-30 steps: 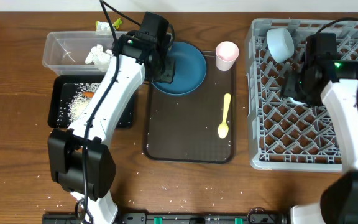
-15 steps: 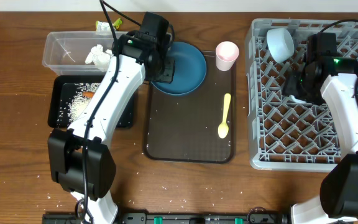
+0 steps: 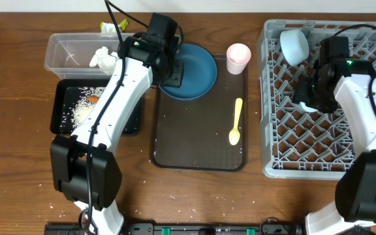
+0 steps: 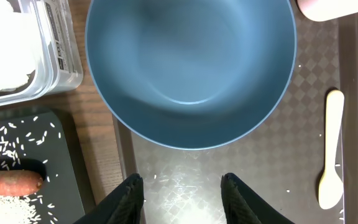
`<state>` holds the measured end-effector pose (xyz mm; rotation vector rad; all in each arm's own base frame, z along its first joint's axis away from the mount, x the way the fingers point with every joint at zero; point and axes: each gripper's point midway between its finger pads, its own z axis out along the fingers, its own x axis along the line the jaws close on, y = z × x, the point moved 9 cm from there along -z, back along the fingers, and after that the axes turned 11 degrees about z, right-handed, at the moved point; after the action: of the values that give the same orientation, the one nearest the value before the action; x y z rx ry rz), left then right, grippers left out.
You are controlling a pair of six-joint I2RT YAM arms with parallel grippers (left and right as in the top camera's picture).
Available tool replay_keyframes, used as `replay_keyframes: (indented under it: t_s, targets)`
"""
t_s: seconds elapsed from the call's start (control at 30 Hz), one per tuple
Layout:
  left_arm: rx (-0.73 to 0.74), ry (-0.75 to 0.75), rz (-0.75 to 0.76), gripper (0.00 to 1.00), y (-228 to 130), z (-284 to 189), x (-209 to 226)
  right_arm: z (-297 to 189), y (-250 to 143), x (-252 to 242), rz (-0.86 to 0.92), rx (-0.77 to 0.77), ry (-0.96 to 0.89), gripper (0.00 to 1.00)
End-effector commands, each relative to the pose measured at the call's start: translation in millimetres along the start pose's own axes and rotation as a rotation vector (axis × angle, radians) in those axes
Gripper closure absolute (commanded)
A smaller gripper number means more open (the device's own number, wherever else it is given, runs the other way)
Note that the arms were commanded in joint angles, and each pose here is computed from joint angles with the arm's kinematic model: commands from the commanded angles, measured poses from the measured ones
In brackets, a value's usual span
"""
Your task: Sort waste into correct bins and load items into the dishwasher rack
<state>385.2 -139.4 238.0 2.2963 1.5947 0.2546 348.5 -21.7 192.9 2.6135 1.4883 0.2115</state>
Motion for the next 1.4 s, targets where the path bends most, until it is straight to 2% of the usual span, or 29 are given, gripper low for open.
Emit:
replay_keyframes:
  t_s: [0.0, 0.13, 0.43, 0.6, 0.77, 0.87, 1.1, 1.37]
  targets:
    - [0.023, 0.012, 0.003, 0.56, -2.9, 5.5, 2.0, -1.0, 4.3, 0.9, 0.003, -0.008, 0.009, 0.2]
    - [0.023, 0.01, 0.003, 0.56, -2.9, 5.5, 1.8, -2.8, 7.6, 2.7, 0.004, -0.025, 0.022, 0.1]
    - [0.008, -0.001, 0.028, 0.55, -0.6, 5.9, -8.8, -29.7, 26.2, 12.4, 0.013, -0.08, 0.127, 0.08]
    - [-0.126, -0.072, 0.149, 0.49, 19.2, 5.2, -36.5, -61.0, 33.7, 20.8, -0.037, -0.098, 0.201, 0.05]
    - [-0.236, -0.103, 0.205, 0.38, 40.2, 7.5, -63.7, -85.7, 34.7, 20.6, -0.049, -0.103, 0.203, 0.02]
    - [-0.25, -0.154, 0.228, 0.32, 54.9, 20.5, -77.8, -94.0, 32.3, 19.2, -0.052, -0.095, 0.199, 0.01]
    - [-0.265, -0.161, 0.234, 0.3, 96.9, 68.8, -86.8, -95.4, 24.8, 15.3, -0.054, -0.054, 0.179, 0.01]
    - [-0.336, -0.164, 0.247, 0.27, 118.1, 96.2, -91.3, -95.3, 24.0, 14.9, -0.053, -0.049, 0.176, 0.01]
